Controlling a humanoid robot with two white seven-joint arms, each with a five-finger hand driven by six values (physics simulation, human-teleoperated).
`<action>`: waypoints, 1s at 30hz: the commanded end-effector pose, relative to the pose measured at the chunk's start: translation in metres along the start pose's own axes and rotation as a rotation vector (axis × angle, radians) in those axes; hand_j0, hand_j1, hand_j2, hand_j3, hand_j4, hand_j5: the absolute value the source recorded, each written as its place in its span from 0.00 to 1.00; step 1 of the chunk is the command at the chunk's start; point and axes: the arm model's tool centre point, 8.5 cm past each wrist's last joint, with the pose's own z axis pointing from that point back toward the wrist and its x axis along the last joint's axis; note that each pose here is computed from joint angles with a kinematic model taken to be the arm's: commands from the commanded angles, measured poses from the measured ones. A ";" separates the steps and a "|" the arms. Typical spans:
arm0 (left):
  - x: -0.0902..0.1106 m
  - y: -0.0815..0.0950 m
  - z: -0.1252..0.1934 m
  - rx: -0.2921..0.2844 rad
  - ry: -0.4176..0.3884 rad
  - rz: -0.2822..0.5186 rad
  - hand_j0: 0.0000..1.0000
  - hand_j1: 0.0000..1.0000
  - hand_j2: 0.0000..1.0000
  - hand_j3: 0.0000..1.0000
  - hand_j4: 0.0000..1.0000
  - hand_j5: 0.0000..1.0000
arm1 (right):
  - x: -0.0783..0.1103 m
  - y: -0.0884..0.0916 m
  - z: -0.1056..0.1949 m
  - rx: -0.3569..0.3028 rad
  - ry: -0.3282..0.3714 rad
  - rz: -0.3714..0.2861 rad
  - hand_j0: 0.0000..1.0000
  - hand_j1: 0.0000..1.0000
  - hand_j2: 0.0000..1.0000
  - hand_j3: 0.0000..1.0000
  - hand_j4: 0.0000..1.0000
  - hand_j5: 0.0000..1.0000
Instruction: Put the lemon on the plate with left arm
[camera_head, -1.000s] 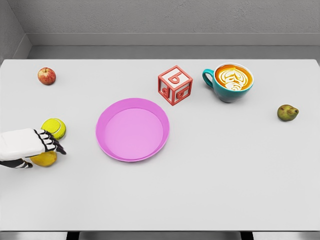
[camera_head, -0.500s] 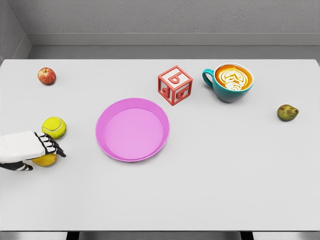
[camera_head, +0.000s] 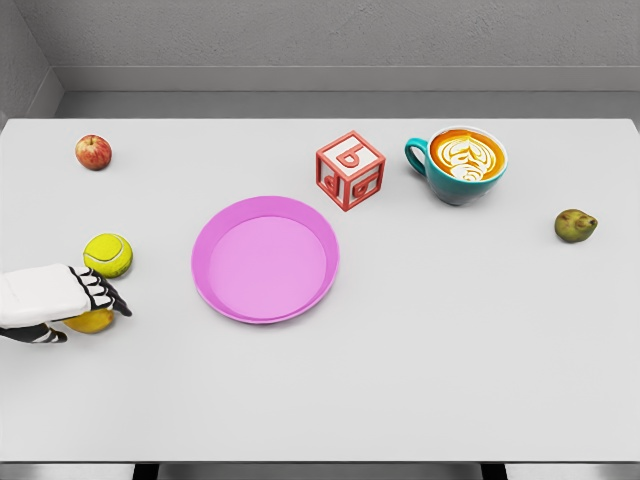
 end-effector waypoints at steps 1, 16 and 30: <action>-0.001 0.000 0.001 0.002 0.002 0.007 0.83 0.83 0.83 0.83 0.83 0.83 | 0.000 0.000 0.000 0.000 0.000 0.000 1.00 1.00 1.00 1.00 1.00 1.00; -0.005 -0.005 -0.001 0.003 0.014 0.026 0.69 0.69 0.69 0.69 0.69 0.69 | 0.000 0.000 0.000 0.000 0.002 0.000 1.00 1.00 1.00 1.00 1.00 1.00; -0.004 -0.007 -0.001 -0.002 0.011 0.029 0.53 0.53 0.53 0.53 0.53 0.53 | 0.000 0.000 0.000 0.000 0.002 0.000 1.00 1.00 1.00 1.00 1.00 1.00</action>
